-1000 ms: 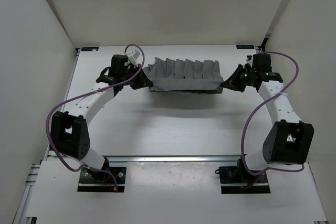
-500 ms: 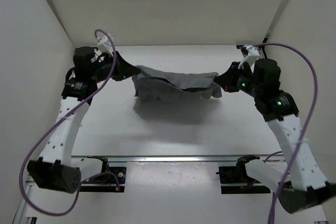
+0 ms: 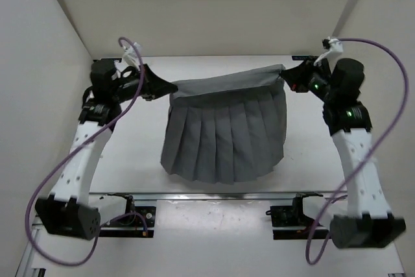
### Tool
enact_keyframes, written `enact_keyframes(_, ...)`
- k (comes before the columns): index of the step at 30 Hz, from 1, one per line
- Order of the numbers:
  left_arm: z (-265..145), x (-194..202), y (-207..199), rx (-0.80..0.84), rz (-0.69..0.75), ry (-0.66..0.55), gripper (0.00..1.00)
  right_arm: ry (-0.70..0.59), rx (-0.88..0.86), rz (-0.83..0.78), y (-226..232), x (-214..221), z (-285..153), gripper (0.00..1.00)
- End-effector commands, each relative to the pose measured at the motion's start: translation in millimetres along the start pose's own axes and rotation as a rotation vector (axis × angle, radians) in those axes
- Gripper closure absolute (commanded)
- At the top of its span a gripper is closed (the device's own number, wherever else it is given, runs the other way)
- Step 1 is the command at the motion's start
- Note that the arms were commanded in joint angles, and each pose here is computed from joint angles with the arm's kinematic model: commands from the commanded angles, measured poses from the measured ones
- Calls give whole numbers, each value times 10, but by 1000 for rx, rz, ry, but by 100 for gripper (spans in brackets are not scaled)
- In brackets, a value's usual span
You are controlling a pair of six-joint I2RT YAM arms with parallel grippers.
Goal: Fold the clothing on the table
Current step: Flatten the skirt out
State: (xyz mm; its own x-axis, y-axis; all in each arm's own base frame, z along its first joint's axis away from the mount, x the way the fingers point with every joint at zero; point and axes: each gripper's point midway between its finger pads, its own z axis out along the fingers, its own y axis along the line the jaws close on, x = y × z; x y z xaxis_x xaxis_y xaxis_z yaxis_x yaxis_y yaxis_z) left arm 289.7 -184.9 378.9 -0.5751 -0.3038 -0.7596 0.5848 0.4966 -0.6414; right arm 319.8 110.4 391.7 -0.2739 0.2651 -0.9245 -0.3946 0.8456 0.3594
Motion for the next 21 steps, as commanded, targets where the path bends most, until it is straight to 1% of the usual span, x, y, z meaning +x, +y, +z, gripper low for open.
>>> enact_keyframes(1, 374, 209, 789, -112, -184, 40, 100, 71, -56, 150, -343, 239, 438, 100)
enact_keyframes(2, 441, 154, 836, -105, -188, 37, 100, 89, -74, 161, -385, 246, 587, 100)
enact_keyframes(3, 568, 171, 1039, -128, -215, 53, 100, 96, -47, 179, -591, 207, 726, 99)
enact_keyframes(4, 702, 74, 1156, -129, -221, 60, 100, 92, -50, 185, -636, 156, 759, 100)
enact_keyframes(5, 776, -143, 1114, -108, -191, 37, 100, 89, -64, 192, -689, 56, 882, 100)
enact_keyframes(6, 896, -188, 1240, -101, -211, 50, 100, 64, -62, 191, -759, -126, 973, 100)
enact_keyframes(7, 998, -434, 1195, -72, -205, 26, 100, 61, -65, 201, -816, -184, 1025, 100)
enact_keyframes(8, 1023, -723, 1025, -33, -175, -13, 100, 27, -85, 181, -781, -405, 1053, 100)
enact_keyframes(9, 1092, -825, 1078, -25, -175, -23, 100, -3, -89, 166, -798, -585, 1078, 100)
enact_keyframes(10, 1089, -1079, 1037, -15, -154, -60, 100, -22, -85, 149, -801, -694, 1047, 100)
enact_keyframes(11, 1079, -1266, 793, 31, -115, -80, 100, -46, -98, 129, -757, -830, 1047, 100)
enact_keyframes(12, 1084, -1344, 790, 36, -117, -88, 100, -66, -99, 108, -740, -940, 1015, 100)
enact_keyframes(13, 1039, -1405, 760, 43, -106, -103, 100, -67, -99, 103, -751, -955, 981, 100)
enact_keyframes(14, 1004, -1359, 753, 49, -114, -92, 100, -65, -110, 106, -716, -951, 965, 100)
enact_keyframes(15, 980, -1260, 853, 34, -134, -77, 100, -57, -108, 106, -726, -873, 931, 100)
enact_keyframes(16, 954, -1112, 900, 17, -143, -62, 100, -35, -108, 117, -719, -718, 898, 100)
enact_keyframes(17, 895, -1055, 832, 13, -133, -65, 100, -31, -108, 124, -674, -662, 826, 100)
enact_keyframes(18, 898, -782, 1015, -24, -172, -24, 100, 22, -94, 169, -744, -358, 840, 100)
enact_keyframes(19, 846, -519, 1103, -49, -197, 5, 100, 76, -79, 218, -776, -21, 796, 100)
enact_keyframes(20, 787, -394, 1055, -55, -198, 12, 100, 93, -88, 224, -698, 104, 709, 100)
enact_keyframes(21, 743, -24, 1123, -77, -232, 59, 100, 189, -62, 294, -770, 574, 665, 100)
